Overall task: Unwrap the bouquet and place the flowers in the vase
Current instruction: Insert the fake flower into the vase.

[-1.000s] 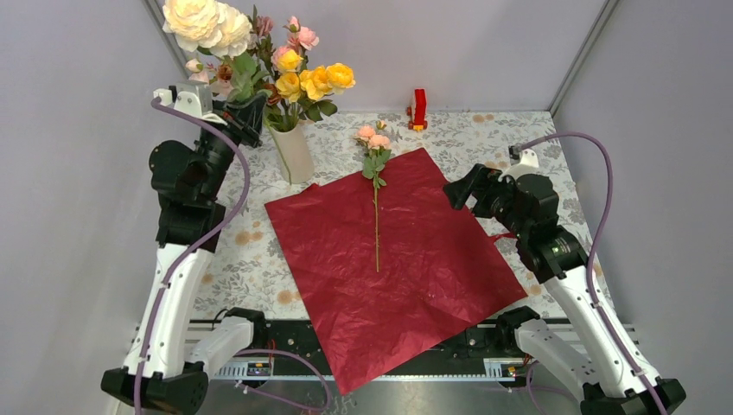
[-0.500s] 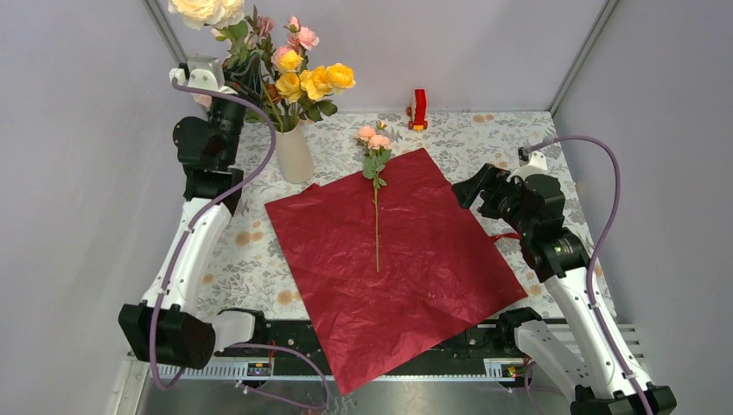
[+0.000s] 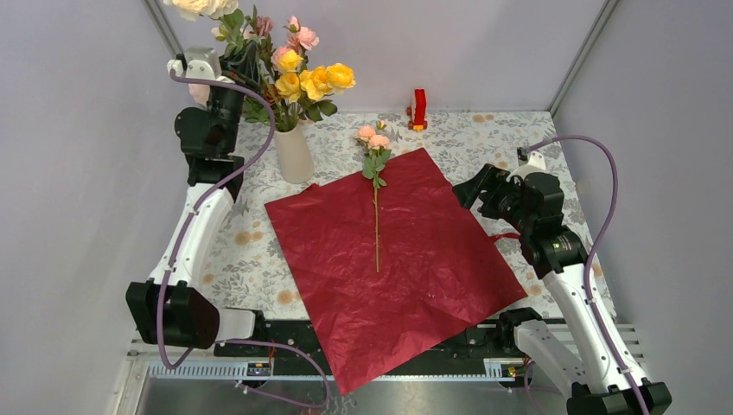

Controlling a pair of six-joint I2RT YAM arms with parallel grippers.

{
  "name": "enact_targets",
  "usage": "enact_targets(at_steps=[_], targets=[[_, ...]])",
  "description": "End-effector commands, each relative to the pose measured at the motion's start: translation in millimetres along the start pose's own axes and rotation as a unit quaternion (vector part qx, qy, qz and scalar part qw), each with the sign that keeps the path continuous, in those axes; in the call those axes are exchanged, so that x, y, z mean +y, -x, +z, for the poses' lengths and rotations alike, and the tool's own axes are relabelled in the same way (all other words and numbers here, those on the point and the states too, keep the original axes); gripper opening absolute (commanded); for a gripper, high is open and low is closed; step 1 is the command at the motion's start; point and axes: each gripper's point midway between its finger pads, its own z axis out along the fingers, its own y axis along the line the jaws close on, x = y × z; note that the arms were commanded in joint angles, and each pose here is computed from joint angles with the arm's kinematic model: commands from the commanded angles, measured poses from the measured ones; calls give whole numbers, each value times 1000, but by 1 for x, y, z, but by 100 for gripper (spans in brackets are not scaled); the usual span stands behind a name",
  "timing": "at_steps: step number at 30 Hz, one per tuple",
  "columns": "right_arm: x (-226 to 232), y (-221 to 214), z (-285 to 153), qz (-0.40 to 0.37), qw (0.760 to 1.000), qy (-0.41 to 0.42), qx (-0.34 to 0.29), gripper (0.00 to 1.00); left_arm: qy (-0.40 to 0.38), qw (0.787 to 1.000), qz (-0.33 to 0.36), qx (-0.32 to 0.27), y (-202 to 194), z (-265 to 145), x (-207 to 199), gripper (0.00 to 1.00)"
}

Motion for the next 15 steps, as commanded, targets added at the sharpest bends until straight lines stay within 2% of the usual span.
enact_targets(at_steps=[1,8,15], targets=[[1,0,-3,0,1000,10,-7,89,-19,999,-14,-37,16,-2,-6,0],[0,-1,-5,5,1000,12,-7,89,-7,999,-37,-28,-6,-6,2,0],[-4,-6,-4,1,1000,8,-4,89,16,998,-55,-35,-38,-26,11,0]])
